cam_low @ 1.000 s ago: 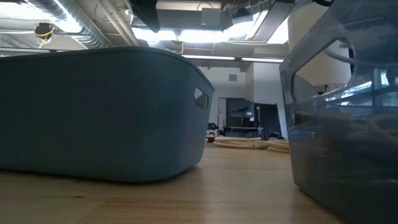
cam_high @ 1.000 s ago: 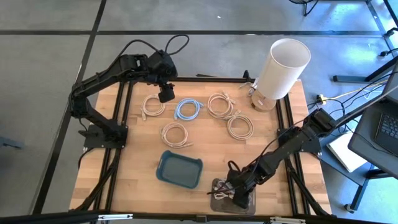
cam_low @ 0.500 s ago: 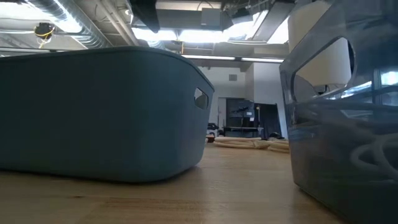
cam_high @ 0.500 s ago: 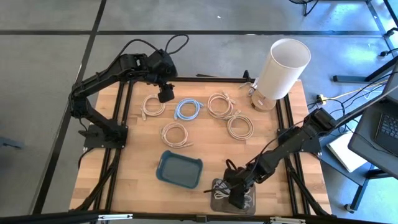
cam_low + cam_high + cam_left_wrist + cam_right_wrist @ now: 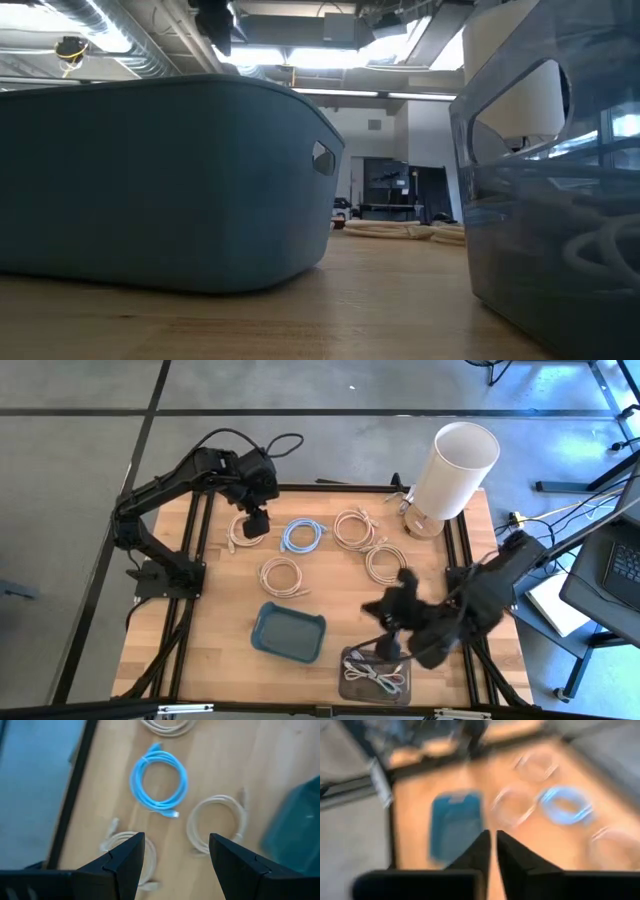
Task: Pick & Place USB Port
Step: Adjust the blue bin
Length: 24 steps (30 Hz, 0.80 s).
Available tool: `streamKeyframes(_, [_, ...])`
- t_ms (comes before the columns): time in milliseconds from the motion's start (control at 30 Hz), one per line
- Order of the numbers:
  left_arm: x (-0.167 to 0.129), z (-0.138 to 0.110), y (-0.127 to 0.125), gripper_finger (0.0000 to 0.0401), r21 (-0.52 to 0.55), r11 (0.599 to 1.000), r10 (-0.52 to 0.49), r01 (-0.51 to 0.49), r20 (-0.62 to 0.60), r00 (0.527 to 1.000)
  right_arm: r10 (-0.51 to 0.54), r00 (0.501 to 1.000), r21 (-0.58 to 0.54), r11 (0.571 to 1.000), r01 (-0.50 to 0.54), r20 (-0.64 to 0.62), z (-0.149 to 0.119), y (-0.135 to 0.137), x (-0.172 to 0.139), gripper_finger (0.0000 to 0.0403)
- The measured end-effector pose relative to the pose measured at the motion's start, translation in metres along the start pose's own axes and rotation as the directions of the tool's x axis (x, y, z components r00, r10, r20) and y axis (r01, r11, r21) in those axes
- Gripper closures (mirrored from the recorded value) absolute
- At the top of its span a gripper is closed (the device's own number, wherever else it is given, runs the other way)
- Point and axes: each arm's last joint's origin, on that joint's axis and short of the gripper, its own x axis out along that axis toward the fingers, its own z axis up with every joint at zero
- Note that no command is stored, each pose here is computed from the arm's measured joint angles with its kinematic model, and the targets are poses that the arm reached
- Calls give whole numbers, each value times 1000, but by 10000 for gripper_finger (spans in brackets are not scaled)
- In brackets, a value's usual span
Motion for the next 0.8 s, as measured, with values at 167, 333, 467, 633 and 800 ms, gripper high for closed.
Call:
streamKeyframes(167, [16,8,-16,185,8,999,-52,53,-47,998,-189,965,-65,977,203,184,19,-16,-25,395])
streamKeyframes(333, [74,-5,-47,185,85,989,-101,118,-188,977,-322,918,-92,932,350,234,20,-35,-36,398])
streamKeyframes(467, [132,-37,-68,185,116,978,-127,171,-314,941,-345,904,-99,920,379,253,20,-45,-42,400])
streamKeyframes(633, [177,-60,-78,198,42,972,-216,231,-223,951,-341,903,-123,916,382,260,27,-62,-56,401])
streamKeyframes(800, [188,-51,-83,228,42,967,-251,250,47,967,-333,903,-127,918,377,271,36,-87,-74,401])
